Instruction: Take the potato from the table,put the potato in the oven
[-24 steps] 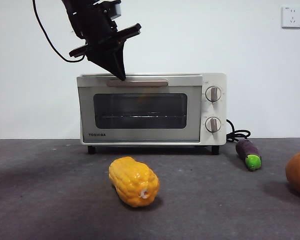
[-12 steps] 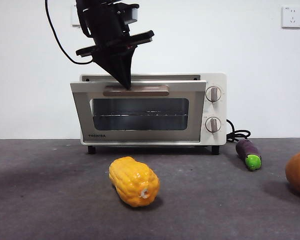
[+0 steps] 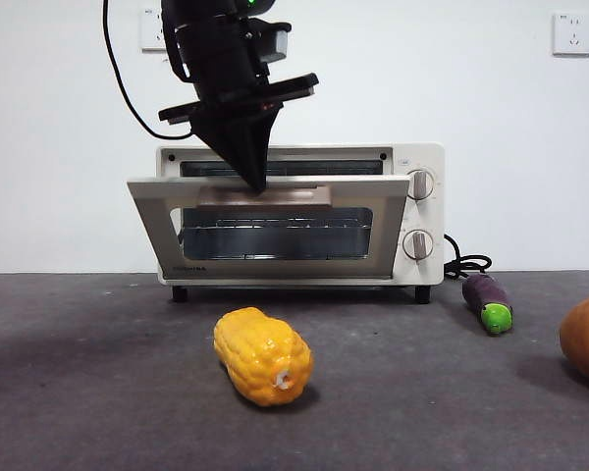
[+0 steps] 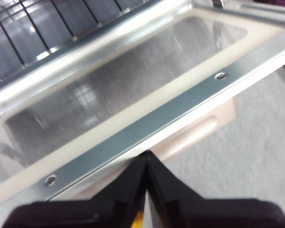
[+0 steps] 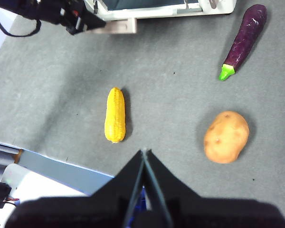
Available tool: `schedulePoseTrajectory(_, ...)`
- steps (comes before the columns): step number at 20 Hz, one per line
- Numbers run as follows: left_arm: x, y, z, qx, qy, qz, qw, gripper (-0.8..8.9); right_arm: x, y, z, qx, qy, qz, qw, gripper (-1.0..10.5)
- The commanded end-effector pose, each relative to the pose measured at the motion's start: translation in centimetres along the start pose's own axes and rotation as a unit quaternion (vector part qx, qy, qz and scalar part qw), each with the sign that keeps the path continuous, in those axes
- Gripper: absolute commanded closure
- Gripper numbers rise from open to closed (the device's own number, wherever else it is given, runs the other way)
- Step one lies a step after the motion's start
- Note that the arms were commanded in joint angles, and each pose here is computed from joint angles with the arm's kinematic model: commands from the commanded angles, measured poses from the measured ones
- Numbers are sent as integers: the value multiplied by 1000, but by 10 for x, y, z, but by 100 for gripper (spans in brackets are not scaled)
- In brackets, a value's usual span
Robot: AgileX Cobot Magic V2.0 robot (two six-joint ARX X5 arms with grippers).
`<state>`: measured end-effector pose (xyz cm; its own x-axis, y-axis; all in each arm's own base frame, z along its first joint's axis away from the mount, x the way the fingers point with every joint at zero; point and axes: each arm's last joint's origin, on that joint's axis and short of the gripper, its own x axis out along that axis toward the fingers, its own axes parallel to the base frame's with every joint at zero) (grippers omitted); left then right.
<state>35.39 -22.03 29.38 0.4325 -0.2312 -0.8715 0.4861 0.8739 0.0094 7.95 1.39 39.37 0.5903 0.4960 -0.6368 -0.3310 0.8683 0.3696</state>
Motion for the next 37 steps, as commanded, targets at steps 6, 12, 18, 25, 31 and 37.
schedulePoseTrajectory(6,44,-6,-9,3,55,21,998,820,-8,5,-6,-15,-16,0,1000,946)
schedulePoseTrajectory(12,44,-10,-14,9,77,47,996,820,-8,5,-6,-15,-17,0,1000,946)
schedulePoseTrajectory(18,45,-17,-16,15,77,44,996,820,-8,5,-6,-15,-16,0,1000,946)
schedulePoseTrajectory(25,49,-25,-16,10,72,52,996,820,-8,5,-8,-16,-7,0,1000,946)
schedulePoseTrajectory(31,64,-29,-22,13,104,56,993,820,-21,12,-21,-35,-34,0,999,946)
schedulePoseTrajectory(37,61,-34,-30,27,147,52,987,820,-22,13,-22,-36,-35,0,999,946)
